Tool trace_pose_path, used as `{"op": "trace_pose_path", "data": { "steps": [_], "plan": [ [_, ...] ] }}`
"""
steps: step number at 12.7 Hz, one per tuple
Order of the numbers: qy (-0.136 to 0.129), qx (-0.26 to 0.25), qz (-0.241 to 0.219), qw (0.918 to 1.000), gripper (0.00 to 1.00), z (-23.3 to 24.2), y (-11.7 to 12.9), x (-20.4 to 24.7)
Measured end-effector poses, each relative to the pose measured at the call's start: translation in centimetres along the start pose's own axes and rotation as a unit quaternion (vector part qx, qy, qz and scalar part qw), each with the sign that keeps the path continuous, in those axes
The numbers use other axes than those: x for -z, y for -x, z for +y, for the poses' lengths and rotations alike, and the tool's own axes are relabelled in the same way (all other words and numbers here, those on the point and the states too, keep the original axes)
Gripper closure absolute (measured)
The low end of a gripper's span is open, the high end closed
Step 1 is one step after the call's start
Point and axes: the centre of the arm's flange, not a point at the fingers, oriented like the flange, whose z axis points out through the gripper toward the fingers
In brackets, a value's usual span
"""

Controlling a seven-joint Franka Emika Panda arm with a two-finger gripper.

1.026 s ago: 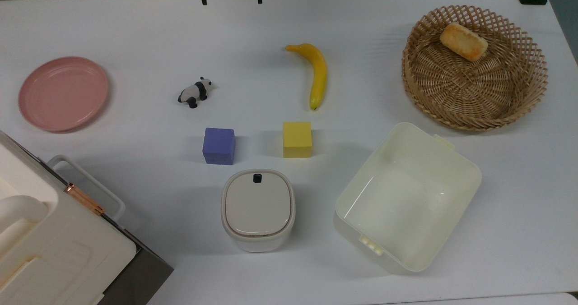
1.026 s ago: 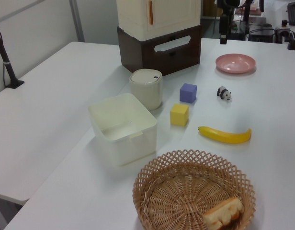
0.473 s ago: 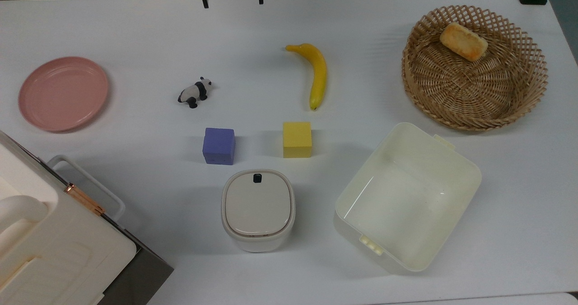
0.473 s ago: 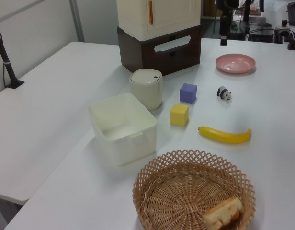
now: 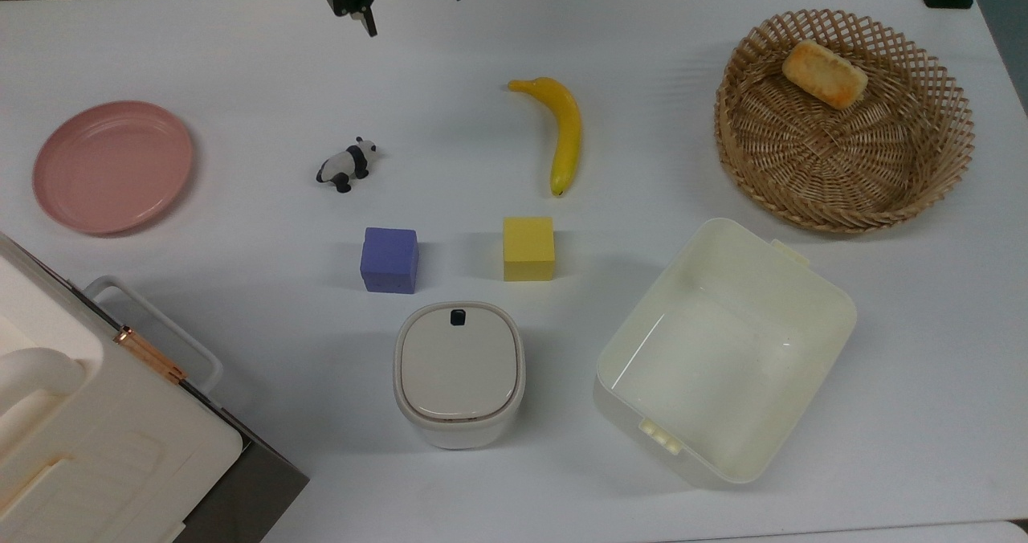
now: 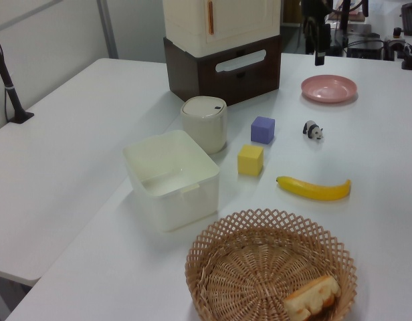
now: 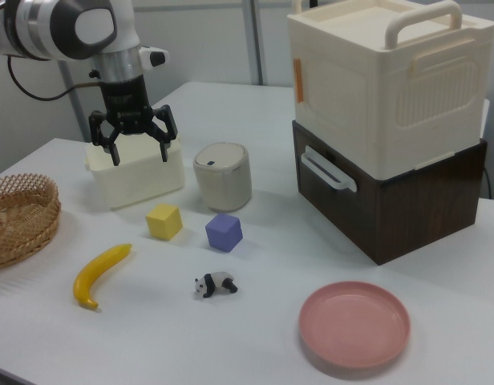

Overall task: Open the drawer
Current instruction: 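Move the gripper toward the white handle of the wooden drawer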

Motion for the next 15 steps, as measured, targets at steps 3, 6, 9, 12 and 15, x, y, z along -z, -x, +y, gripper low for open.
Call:
{"op": "trace_pose_path", "data": {
  "steps": [3, 6, 9, 12, 15],
  "plan": [
    [0.011, 0.065, 0.001, 0.9978, 0.00, 0.5, -0.1, 0.1],
    [0.060, 0.087, 0.027, 0.9940, 0.00, 3.8, -0.7, -0.4],
    [0.109, 0.090, 0.047, 0.9888, 0.00, 7.5, -2.5, -3.2],
    [0.148, 0.109, 0.053, 0.9815, 0.00, 11.8, -3.0, -6.2],
    [0.186, 0.130, 0.066, 0.9716, 0.00, 15.8, -2.6, -8.5]
  ]
}}
